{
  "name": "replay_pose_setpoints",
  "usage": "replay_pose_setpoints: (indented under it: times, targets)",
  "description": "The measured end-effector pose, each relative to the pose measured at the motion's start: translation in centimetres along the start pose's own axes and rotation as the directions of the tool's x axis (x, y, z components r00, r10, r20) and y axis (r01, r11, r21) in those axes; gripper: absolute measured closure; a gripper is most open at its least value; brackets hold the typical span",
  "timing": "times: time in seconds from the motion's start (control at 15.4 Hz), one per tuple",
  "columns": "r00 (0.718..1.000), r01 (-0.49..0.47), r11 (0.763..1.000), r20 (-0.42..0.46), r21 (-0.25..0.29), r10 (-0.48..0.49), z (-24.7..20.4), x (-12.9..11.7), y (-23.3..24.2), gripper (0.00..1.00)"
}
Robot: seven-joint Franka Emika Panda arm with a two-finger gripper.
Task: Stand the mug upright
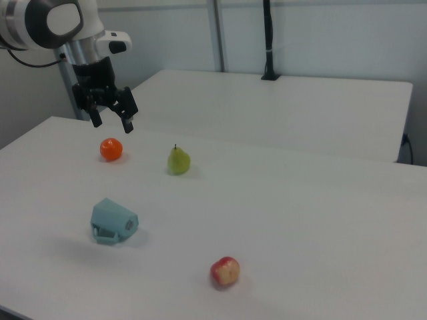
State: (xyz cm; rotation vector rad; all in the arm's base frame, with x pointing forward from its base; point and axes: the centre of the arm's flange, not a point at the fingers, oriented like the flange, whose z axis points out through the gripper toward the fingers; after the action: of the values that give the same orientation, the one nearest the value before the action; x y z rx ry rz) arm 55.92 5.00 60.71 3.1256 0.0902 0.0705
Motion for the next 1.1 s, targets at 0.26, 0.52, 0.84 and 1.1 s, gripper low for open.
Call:
replay_pose_setpoints:
  times: [0.26, 0.52, 0.84, 1.1]
  targets:
    - [1.000, 0.000, 1.000, 0.021, -0.001, 0.000, 0.22, -0.22, 0.01, 0.00]
    - [1.000, 0.000, 1.000, 0.023, -0.001, 0.000, 0.26, -0.24, 0.01, 0.00]
    - [1.000, 0.000, 1.000, 0.023, -0.001, 0.000, 0.26, -0.24, 0.00, 0.00]
    - [1.000, 0.015, 1.000, 0.025, 0.000, -0.015, 0.34, -0.25, -0.84, 0.00]
